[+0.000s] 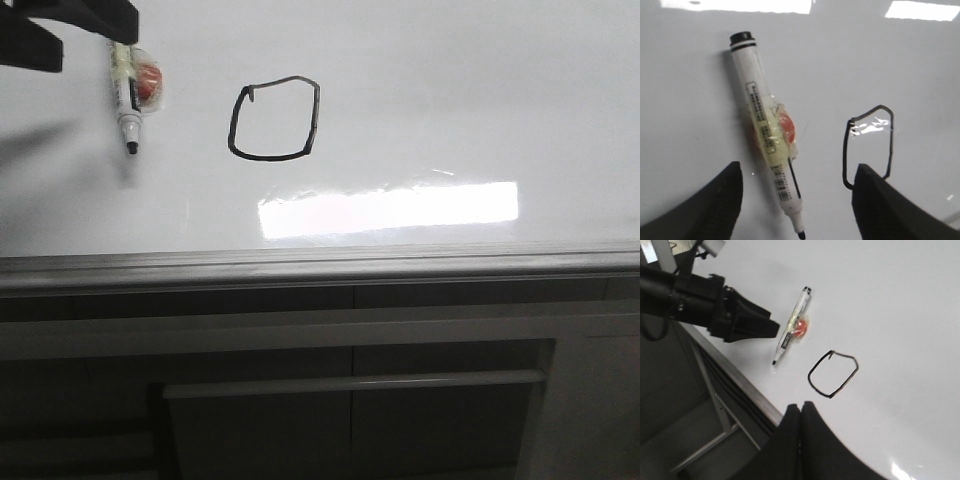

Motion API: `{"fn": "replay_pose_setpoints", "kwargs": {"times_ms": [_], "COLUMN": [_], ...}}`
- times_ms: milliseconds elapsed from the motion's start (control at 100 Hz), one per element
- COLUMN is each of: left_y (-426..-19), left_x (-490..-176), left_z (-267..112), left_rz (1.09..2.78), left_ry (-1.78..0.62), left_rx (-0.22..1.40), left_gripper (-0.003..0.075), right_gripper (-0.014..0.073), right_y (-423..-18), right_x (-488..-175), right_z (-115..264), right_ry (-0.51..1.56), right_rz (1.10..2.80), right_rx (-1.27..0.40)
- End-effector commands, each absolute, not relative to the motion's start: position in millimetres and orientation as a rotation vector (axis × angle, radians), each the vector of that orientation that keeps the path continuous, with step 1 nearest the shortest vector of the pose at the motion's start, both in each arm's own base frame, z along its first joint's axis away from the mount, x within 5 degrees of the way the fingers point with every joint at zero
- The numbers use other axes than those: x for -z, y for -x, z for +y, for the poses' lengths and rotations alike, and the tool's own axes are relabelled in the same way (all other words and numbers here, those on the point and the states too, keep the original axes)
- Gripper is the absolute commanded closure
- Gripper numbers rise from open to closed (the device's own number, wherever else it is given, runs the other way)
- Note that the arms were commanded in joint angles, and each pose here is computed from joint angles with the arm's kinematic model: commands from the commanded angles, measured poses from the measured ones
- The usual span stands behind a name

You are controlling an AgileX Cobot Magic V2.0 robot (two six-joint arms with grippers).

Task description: Write number 0 on whiteboard

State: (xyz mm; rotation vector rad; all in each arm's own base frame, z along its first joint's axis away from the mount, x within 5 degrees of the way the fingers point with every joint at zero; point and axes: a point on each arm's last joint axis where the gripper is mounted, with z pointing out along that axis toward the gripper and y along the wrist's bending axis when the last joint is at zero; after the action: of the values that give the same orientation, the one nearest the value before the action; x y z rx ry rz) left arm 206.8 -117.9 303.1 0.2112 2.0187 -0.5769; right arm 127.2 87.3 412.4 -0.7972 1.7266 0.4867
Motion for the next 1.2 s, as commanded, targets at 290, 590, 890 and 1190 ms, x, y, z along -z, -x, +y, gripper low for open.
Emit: {"fn": "replay_pose_setpoints", "kwargs": {"times_ms": [290,590,890,1190], "left_y": [-119.2,-63.9,-57.5,-57.5], "left_x": [-350.7,-334.4,-328.7,-328.7], "left_z": [-71.7,-42.4,-39.2,-39.2], "left_rz": [1.778,1.731,1.725,1.725], "left_ry": [-0.381,-0.442,-0.442,-0.442], "left_rx": [0.508,0.467,0.472,0.472], "left_gripper": [0.0724,0.0740,0.0740,0.0740], "right_gripper": [0.0664,0.0664,0.0664,0.0664], "right_y": [-100.6,-77.7,-77.6,-77.6], "right_x": [-368.1,-315.3,-308.1,-308.1], "right_z": [54.3,43.1,43.4,43.4], "right_ry": [0.492,0.465,0.472,0.472], "right_rz": [1.530,1.547,1.567,1.567], "right_rx": [-0.337,-0.326,-0.328,-0.328]}}
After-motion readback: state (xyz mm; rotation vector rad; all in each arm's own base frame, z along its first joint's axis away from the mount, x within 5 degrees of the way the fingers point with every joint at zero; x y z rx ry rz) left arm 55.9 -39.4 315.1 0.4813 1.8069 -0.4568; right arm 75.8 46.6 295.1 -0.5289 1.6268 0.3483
